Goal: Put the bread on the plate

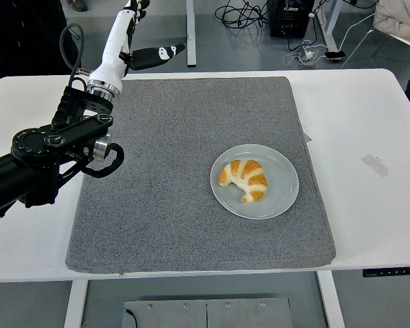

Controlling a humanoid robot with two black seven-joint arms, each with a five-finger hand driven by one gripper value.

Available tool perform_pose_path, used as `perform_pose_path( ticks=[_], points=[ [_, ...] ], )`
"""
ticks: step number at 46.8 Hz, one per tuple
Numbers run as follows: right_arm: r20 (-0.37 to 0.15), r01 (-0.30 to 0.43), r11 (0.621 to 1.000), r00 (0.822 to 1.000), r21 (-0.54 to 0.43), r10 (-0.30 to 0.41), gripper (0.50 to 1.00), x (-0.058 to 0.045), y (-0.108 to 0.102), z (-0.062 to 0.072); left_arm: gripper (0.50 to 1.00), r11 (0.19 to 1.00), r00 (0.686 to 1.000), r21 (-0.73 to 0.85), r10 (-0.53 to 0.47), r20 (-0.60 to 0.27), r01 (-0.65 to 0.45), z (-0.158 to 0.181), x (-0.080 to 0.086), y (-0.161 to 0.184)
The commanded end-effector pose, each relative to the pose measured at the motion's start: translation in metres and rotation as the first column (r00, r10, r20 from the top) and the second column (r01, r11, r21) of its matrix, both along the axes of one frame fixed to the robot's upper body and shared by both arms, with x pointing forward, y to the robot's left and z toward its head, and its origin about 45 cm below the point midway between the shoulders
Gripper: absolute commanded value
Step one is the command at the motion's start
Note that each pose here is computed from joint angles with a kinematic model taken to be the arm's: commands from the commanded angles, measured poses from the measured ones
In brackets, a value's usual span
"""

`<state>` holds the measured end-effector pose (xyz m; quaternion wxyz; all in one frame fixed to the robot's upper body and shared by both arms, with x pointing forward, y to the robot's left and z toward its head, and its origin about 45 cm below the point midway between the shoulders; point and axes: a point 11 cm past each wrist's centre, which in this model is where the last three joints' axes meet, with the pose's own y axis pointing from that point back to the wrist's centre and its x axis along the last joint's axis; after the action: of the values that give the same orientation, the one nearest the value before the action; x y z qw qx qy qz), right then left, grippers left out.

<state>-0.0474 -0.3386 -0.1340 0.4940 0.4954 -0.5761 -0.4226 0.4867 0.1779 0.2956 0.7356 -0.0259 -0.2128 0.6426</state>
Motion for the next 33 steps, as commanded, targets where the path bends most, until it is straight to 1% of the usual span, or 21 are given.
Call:
perform_pose_path(
  ticks=[1,6,13,21,26,33],
  points=[
    [0.000,-0.001,1.000,1.000,0.000,0.001,1.000,0.000,0.000,0.000,0.971,0.997,0.999,-0.065,0.032,-0.018,-0.033,-0.004,0.000,0.010],
    [0.000,0.001,1.000,1.000,0.000,-0.001,1.000,0.000,0.000,0.000,0.971,0.987,0.998,-0.156,0.039,-0.056,-0.048,-0.014,0.001,0.026],
    [0.000,-0.001,1.000,1.000,0.000,0.001,1.000,0.000,0.000,0.000,0.969,0.968,0.992,-0.236,0.057,-0.113,-0.083,-0.029,0.006,0.054],
    [0.000,0.000,1.000,1.000,0.002,0.000,1.000,0.000,0.000,0.000,0.971,0.932,0.983,-0.349,0.037,-0.180,-0.099,-0.045,0.013,0.089],
    [0.001,0.001,1.000,1.000,0.003,-0.001,1.000,0.000,0.001,0.000,0.971,0.903,0.981,-0.418,0.016,-0.193,-0.097,-0.049,0.016,0.107],
    [0.000,0.001,1.000,1.000,0.000,-0.001,1.000,0.000,0.000,0.000,0.971,0.887,0.981,-0.453,-0.001,-0.194,-0.088,-0.051,0.016,0.111]
  ],
)
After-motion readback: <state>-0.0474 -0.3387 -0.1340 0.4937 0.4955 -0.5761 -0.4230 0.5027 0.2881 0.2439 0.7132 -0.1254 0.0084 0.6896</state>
